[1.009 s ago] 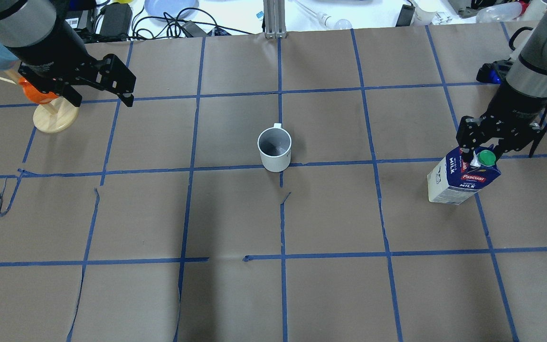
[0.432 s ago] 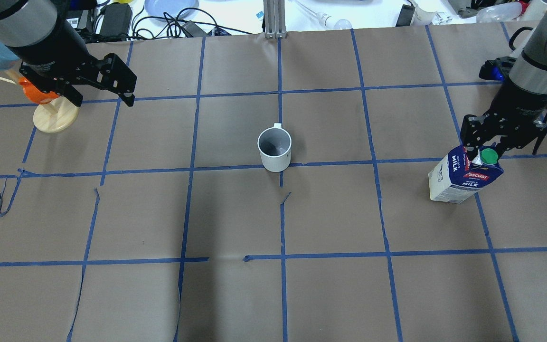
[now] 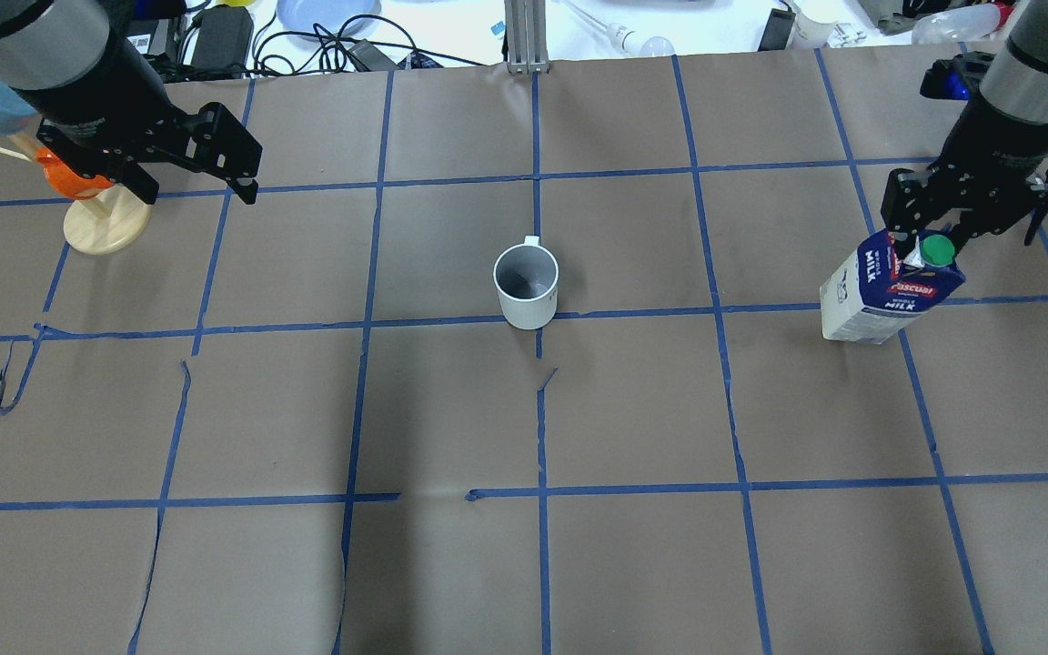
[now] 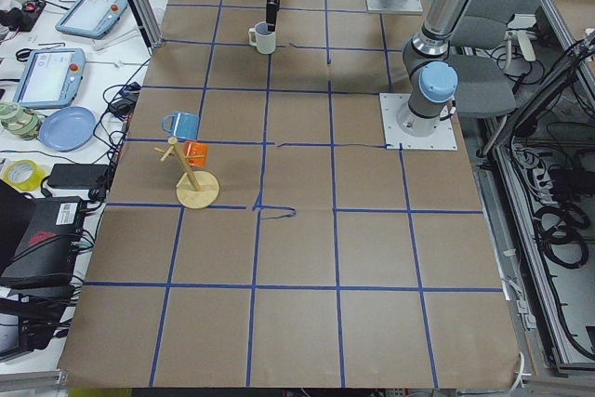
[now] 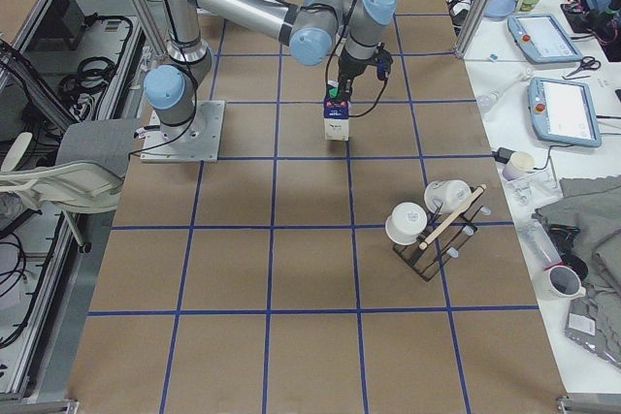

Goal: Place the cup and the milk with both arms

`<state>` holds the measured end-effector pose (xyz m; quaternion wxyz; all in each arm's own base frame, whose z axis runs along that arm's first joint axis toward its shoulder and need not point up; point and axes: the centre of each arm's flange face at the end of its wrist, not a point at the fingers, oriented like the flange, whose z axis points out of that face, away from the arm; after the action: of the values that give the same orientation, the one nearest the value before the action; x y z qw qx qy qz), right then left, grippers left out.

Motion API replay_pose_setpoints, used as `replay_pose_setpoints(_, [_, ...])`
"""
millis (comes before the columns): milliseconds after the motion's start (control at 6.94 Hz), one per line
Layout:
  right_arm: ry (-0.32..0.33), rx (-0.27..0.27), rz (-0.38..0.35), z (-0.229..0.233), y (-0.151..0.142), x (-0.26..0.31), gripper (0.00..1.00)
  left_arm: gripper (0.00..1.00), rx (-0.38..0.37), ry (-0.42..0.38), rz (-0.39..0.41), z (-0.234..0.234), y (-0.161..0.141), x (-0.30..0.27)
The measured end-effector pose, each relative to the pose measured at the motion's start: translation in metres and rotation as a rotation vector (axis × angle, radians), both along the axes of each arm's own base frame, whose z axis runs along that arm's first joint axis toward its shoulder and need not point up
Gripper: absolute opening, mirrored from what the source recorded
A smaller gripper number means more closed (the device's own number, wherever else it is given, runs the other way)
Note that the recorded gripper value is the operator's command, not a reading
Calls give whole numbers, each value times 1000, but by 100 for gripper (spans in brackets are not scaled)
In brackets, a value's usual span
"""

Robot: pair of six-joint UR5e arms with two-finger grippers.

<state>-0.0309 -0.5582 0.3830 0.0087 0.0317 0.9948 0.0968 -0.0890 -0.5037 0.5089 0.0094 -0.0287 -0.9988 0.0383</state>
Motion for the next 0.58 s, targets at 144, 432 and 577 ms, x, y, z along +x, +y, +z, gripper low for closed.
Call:
replay_pose_setpoints(144, [7, -17, 39, 7, -23, 24, 51, 100, 0, 0, 0, 0, 0, 0])
replay_pose_setpoints(432, [17, -34, 113, 7, -64, 100, 51, 100, 0, -2, -1, 0, 1, 0])
replay_pose_setpoints(577, [11, -34, 132, 1, -70, 140, 51, 100, 0, -2, -1, 0, 1, 0])
